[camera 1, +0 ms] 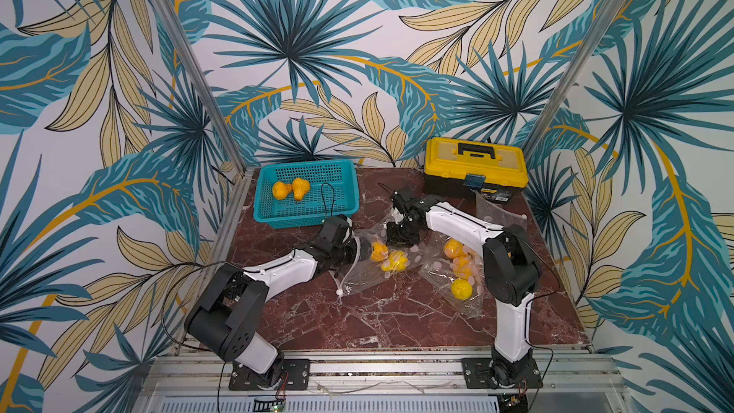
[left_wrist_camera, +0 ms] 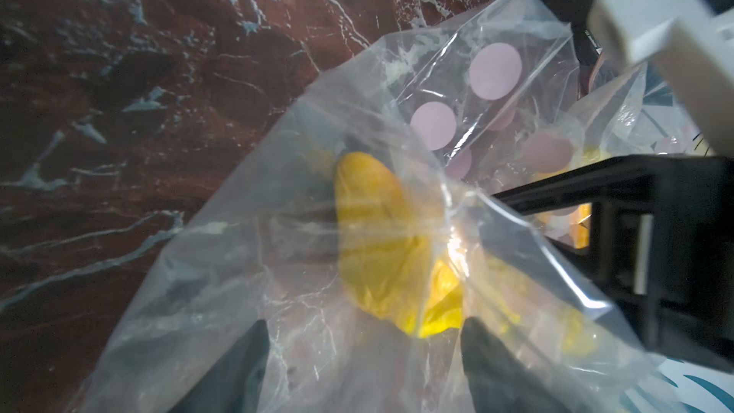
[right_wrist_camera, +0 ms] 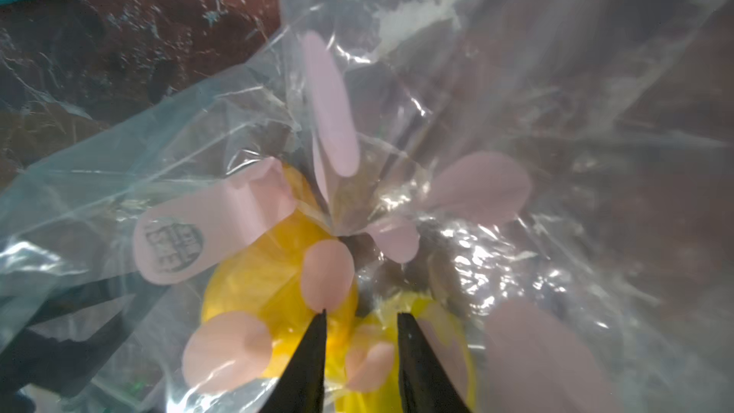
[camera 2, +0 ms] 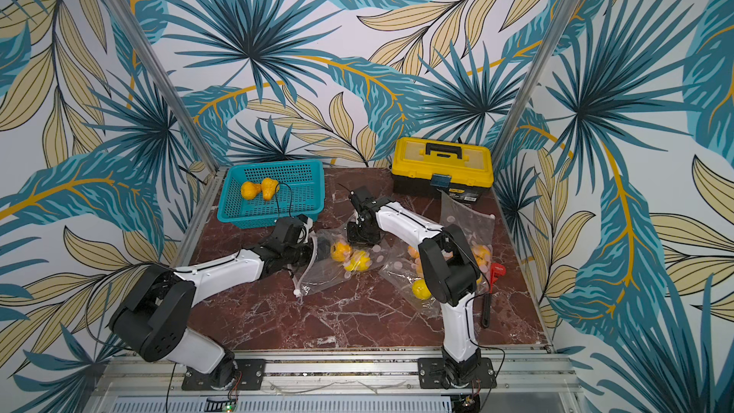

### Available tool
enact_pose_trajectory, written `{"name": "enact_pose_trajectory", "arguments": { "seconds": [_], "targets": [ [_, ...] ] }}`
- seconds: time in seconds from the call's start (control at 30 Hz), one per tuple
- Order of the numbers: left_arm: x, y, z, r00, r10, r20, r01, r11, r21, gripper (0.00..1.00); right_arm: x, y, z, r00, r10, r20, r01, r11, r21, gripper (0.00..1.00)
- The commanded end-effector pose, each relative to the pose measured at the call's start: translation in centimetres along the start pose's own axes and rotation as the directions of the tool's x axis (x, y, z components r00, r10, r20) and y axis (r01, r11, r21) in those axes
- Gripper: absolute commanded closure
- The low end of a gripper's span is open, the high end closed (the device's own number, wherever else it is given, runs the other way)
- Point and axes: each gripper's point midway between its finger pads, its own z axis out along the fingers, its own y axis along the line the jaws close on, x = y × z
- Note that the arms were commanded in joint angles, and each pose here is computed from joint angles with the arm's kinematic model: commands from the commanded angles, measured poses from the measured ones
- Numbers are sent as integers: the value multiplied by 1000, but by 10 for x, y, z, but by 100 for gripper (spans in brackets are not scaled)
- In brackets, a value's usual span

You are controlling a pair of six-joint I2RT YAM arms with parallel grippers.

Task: Open the zip-top bag and take out the pear
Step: Pick up the pear from the zipper food storage bag.

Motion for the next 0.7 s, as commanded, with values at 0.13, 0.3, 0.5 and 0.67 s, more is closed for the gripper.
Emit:
{"name": "enact_pose_trajectory", "arguments": {
  "seconds": [0.13, 0.3, 0.5, 0.67],
  "targets": [
    [-9, -9, 12, 1000, 17, 14, -17, 1000, -1, 20, 21, 38, 29, 996, -8, -92, -16, 965, -263, 68],
    [-4, 7, 22, 1000, 15, 3, -15, 998, -59, 19, 24, 24, 33, 995, 6, -100, -25, 982, -190, 70],
    [14, 20, 38, 996, 24, -89, -34, 994, -106, 19, 22, -2, 32, 996, 35, -81, -41, 997, -65, 71],
    [24, 25, 41, 993, 22, -120, -34, 994, -106, 22, 17, -21, 29, 996, 54, -67, -55, 999, -4, 72]
  ]
}}
